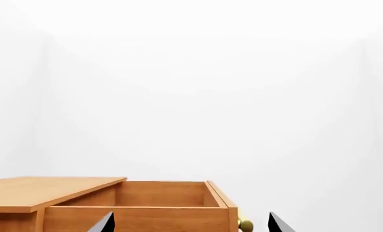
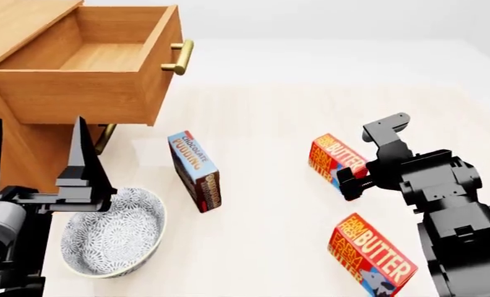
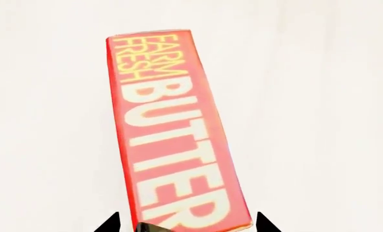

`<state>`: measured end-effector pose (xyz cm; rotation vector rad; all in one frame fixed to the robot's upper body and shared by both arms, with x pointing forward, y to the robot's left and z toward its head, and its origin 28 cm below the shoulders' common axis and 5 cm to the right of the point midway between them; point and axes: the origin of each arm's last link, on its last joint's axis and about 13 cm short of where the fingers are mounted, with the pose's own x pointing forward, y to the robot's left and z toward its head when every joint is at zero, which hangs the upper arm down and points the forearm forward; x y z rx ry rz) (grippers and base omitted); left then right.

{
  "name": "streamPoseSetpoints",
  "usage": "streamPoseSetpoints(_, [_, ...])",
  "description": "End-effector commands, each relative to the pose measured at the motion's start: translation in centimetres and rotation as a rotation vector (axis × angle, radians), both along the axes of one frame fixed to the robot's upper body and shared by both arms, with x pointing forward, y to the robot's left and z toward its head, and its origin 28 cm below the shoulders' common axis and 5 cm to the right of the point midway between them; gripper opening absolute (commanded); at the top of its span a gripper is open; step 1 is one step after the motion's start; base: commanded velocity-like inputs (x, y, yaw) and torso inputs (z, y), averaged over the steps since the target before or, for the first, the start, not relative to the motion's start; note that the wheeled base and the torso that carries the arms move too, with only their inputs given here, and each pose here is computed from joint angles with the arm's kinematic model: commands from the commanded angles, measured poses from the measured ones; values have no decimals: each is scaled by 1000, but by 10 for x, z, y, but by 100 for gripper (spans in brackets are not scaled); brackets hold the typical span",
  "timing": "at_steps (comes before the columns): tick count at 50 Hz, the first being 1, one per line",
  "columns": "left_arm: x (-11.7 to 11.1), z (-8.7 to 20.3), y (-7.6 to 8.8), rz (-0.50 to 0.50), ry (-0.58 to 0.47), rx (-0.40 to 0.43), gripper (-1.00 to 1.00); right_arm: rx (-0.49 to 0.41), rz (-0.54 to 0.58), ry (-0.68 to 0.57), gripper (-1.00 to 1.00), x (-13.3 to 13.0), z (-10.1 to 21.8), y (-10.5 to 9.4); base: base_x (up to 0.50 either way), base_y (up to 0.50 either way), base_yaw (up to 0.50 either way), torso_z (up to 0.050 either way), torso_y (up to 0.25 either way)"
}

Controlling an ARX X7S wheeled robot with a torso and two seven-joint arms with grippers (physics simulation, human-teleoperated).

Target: Put the butter at the front in the top drawer of the cabinet and close it.

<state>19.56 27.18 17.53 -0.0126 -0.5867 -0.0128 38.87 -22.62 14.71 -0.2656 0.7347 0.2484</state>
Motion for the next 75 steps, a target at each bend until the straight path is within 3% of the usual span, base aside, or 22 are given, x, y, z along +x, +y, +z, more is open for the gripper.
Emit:
streamPoseSetpoints(1, [0, -1, 0, 1, -2, 0, 100, -2, 1, -2, 100, 0, 1, 0, 0, 0, 0, 7, -66])
streamPoseSetpoints(29, [-4, 7, -3, -20, -12, -11, 100, -45, -20, -35, 100, 4, 21, -5, 0, 0, 0, 1, -7])
streamPoseSetpoints(50, [-4, 6, -2, -17, -2, -10, 100, -12, 23, -6, 100, 5, 8, 9, 0, 0, 0, 0, 0])
streamPoseSetpoints(65, [-5, 8, -5, -21, 12, -2, 100, 34, 26, 12, 100, 1, -4, 6, 0, 0, 0, 0, 0])
streamPoseSetpoints(66, [-5, 8, -5, -21, 13, -1, 100, 41, 23, 3, -100, 1, -4, 5, 0, 0, 0, 0, 0])
streamPoseSetpoints(75, [-6, 8, -5, -21, 15, 0, 100, 52, 40, -31, -100, 1, -4, 0, 0, 0, 0, 0, 0])
